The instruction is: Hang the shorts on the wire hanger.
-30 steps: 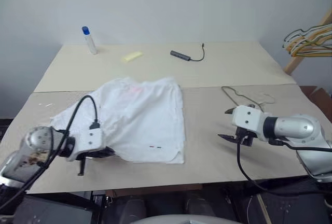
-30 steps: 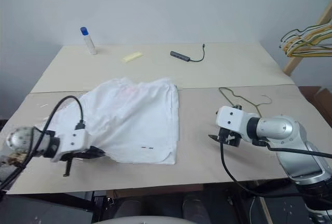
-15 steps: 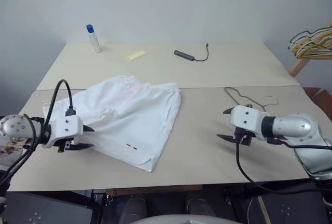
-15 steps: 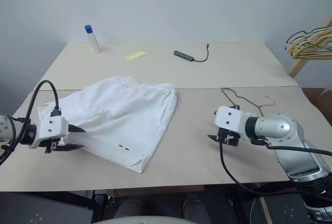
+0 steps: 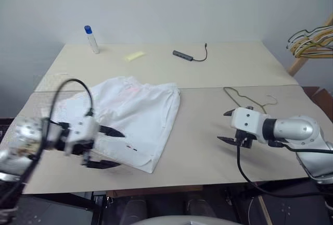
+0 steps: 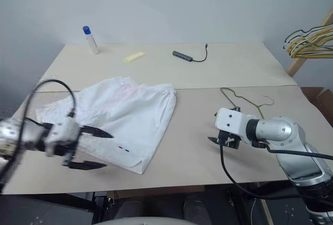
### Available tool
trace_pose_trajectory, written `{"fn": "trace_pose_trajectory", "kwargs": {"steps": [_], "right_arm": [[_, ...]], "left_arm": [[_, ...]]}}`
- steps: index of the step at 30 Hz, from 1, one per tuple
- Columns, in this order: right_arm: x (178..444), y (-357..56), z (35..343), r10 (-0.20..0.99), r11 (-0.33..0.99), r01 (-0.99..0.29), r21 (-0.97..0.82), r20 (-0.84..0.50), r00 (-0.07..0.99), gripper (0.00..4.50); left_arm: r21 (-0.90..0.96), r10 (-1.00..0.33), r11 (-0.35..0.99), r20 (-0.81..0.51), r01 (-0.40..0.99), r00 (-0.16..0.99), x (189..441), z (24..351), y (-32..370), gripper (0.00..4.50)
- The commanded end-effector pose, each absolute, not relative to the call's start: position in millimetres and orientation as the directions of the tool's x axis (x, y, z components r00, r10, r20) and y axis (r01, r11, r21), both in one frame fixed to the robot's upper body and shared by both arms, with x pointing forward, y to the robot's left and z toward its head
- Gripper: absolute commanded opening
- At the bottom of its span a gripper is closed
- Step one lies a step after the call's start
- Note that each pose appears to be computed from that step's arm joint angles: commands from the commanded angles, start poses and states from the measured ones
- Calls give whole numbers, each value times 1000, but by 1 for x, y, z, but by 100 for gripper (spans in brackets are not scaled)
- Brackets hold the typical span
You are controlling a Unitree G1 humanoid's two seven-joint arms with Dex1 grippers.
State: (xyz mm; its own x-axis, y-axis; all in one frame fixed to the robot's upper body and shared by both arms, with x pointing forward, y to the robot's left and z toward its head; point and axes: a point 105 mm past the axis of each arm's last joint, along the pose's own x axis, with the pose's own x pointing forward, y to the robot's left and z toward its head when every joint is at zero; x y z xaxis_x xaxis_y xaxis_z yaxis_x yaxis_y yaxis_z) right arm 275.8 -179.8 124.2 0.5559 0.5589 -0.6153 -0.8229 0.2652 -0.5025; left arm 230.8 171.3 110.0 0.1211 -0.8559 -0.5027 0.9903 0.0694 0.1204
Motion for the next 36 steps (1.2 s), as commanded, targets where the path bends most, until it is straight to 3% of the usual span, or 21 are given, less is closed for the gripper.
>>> {"fn": "trace_pose_trajectory", "kwargs": {"steps": [1, 8, 15, 18, 29, 30, 36], "right_arm": [[278, -179, 140, 562, 273, -790, -549, -575, 594, 450], [276, -180, 139, 556, 276, -788, -551, -577, 598, 450], [280, -176, 141, 565, 278, -779, -561, -560, 605, 450], [281, -178, 139, 558, 275, -779, -564, -566, 607, 450], [283, -177, 137, 558, 266, -784, -561, -573, 600, 450], [283, -176, 137, 561, 263, -785, -561, -573, 598, 450], [294, -164, 123, 580, 185, -794, -580, -587, 564, 450]], "left_arm": [[205, -831, 140, -508, 969, 227, 240, 100, 139, 449], [143, -799, 204, -548, 969, 249, 227, 66, 116, 449], [165, -702, 264, -643, 950, 306, 232, 47, 126, 449], [128, -721, 272, -630, 954, 290, 228, 45, 120, 384], [113, -747, 247, -611, 963, 263, 221, 44, 117, 22], [112, -747, 244, -612, 963, 260, 221, 44, 118, 2], [85, -767, 219, -601, 972, 225, 214, 49, 124, 2]]}}
